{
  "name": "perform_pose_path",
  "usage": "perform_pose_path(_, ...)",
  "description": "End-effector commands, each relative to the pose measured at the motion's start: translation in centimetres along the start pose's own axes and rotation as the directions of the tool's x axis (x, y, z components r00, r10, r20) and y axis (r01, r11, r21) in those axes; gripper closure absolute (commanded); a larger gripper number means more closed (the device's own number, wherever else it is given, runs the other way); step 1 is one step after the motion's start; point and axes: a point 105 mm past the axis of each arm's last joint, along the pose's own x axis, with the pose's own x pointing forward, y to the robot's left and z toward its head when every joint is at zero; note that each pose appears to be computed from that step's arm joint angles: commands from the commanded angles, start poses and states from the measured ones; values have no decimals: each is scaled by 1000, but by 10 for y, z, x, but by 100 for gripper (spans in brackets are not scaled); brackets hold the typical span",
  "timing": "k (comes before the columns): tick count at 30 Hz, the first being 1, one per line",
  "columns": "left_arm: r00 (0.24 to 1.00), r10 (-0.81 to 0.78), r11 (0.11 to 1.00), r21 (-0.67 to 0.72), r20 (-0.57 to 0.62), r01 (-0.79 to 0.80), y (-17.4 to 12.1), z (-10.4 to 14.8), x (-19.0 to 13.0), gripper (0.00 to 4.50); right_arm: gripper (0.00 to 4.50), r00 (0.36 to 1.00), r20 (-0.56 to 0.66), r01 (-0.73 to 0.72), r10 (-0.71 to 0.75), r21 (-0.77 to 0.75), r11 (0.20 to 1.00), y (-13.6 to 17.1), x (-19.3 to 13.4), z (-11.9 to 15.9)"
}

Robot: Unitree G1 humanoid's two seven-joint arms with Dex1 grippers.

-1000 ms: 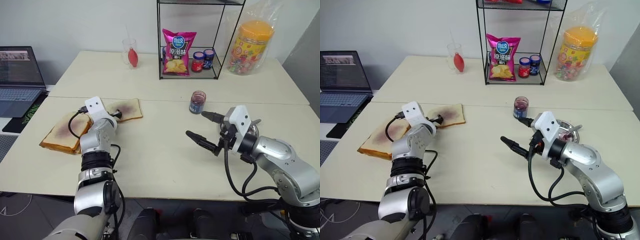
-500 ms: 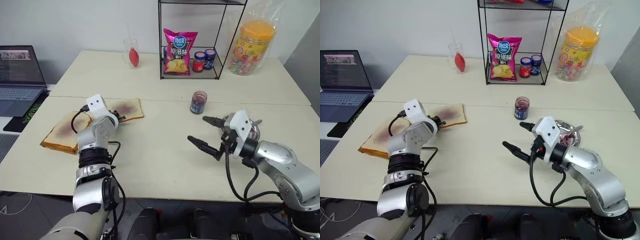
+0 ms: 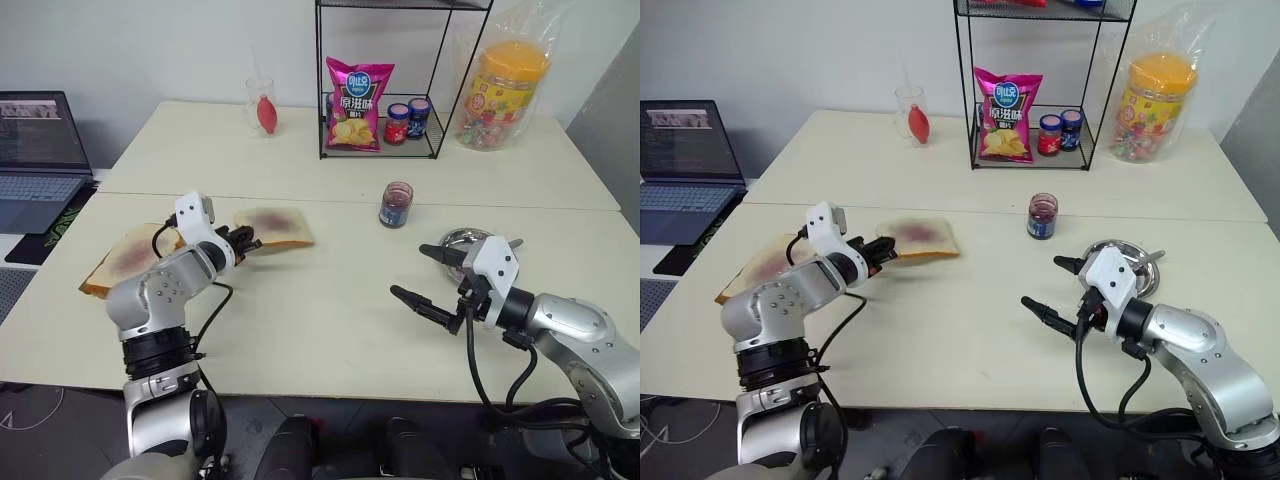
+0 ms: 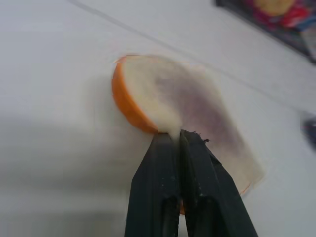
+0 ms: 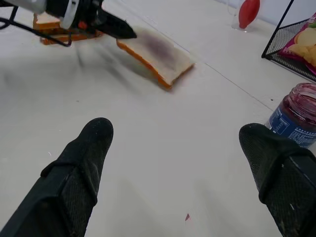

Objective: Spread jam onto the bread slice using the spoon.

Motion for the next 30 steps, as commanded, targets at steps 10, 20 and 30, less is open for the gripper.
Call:
perform_pose_path(10,802,-434,820,189,-412,541,-68,-67,-44,449,0,988,-75,-133,132,-6,991,18,-28,0)
perform_pose_path(20,789,-439,796,223,-429,563,-70,-88,-26,449,0,973,-100,-204,210,64,977,40,-36,-3)
perform_pose_path(30,828,-373,768,362,-419,529,-70,-98,-5,449,0,974,-101,-196,202,72,978,44,-35,-6)
